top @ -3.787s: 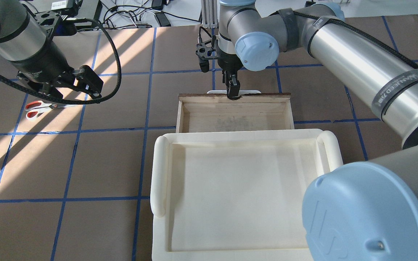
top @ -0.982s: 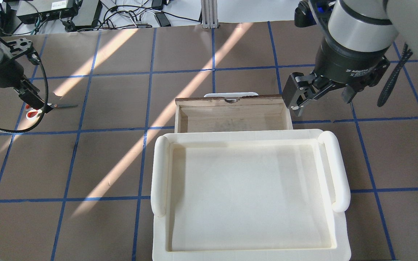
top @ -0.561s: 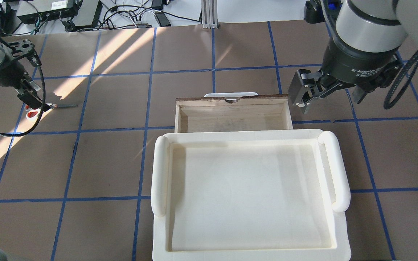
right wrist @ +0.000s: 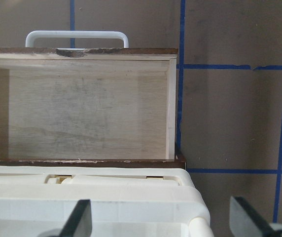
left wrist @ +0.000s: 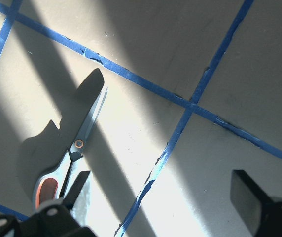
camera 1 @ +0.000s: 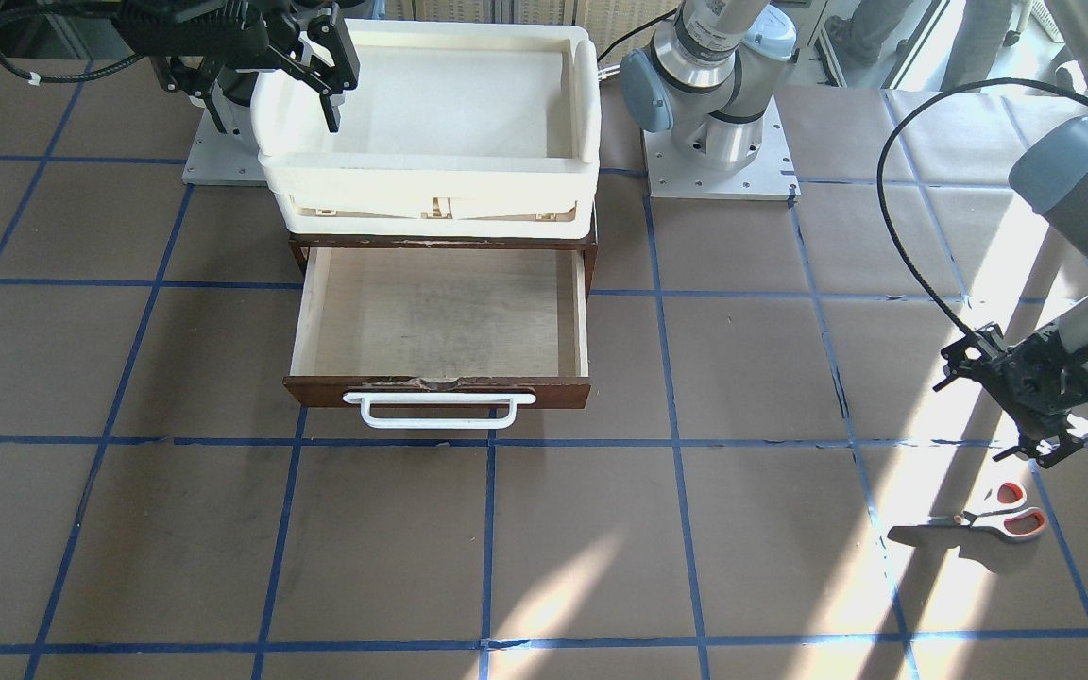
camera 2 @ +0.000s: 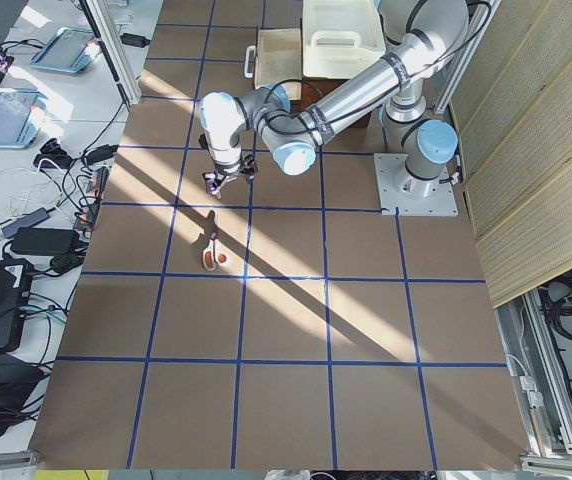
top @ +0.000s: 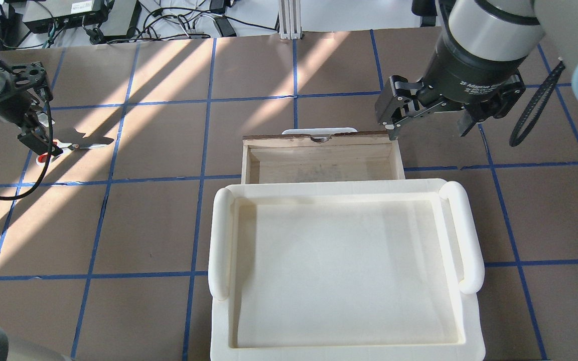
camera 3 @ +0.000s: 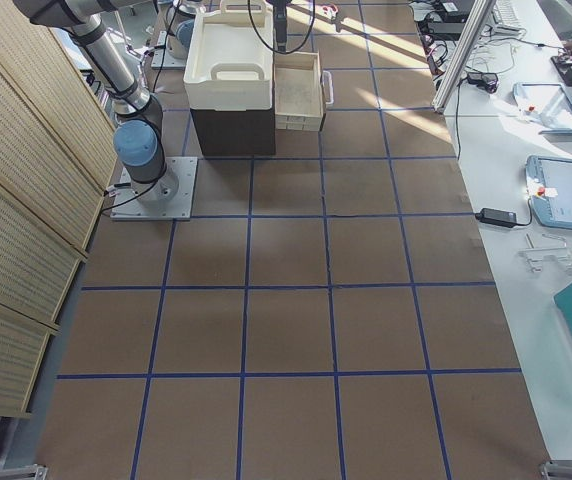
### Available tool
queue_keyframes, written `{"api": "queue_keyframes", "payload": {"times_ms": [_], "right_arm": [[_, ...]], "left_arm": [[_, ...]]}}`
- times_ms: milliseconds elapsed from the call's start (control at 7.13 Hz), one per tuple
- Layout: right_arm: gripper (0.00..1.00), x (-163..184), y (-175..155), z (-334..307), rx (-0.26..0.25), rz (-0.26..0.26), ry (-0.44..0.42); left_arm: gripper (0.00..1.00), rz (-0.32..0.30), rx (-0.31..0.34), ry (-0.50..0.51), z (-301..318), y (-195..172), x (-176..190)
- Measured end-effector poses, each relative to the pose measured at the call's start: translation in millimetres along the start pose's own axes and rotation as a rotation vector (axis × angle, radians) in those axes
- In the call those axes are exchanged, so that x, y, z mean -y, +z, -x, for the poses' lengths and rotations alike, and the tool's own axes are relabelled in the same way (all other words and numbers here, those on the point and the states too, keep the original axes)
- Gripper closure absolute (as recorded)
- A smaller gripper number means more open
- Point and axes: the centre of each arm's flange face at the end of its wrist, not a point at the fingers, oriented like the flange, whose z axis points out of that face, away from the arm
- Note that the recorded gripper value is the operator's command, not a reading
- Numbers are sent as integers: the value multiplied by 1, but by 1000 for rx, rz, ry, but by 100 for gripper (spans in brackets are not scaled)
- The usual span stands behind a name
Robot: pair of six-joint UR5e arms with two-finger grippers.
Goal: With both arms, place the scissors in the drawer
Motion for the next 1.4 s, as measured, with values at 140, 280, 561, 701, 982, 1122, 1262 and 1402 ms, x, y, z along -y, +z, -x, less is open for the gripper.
{"api": "queue_keyframes", "payload": {"times_ms": [140, 280, 561, 701, 982, 1122, 1262, 1402], "right_arm": [[0, 14, 2, -8, 5, -14, 31], [0, 23, 2, -14, 4, -22, 46], [0, 35, 11, -18, 0, -16, 45], [0, 46, 18, -18, -1, -23, 42], [0, 61, 23, -19, -1, -53, 41], [0, 64, 25, -19, -1, -55, 41], [0, 67, 26, -21, -4, -57, 40], [0, 70, 26, -27, -20, -59, 32]], "left_arm": [[0, 2, 3, 13, 4, 4, -5], [0, 4, 16, 54, 10, 11, -8], [0, 38, 65, 196, 27, 26, -13], [0, 57, 75, 230, 35, 34, -16], [0, 86, 63, 276, 48, 48, -26], [0, 92, 53, 311, 53, 56, -30], [0, 94, 49, 340, 58, 64, -33], [0, 94, 48, 361, 62, 73, -35]]}}
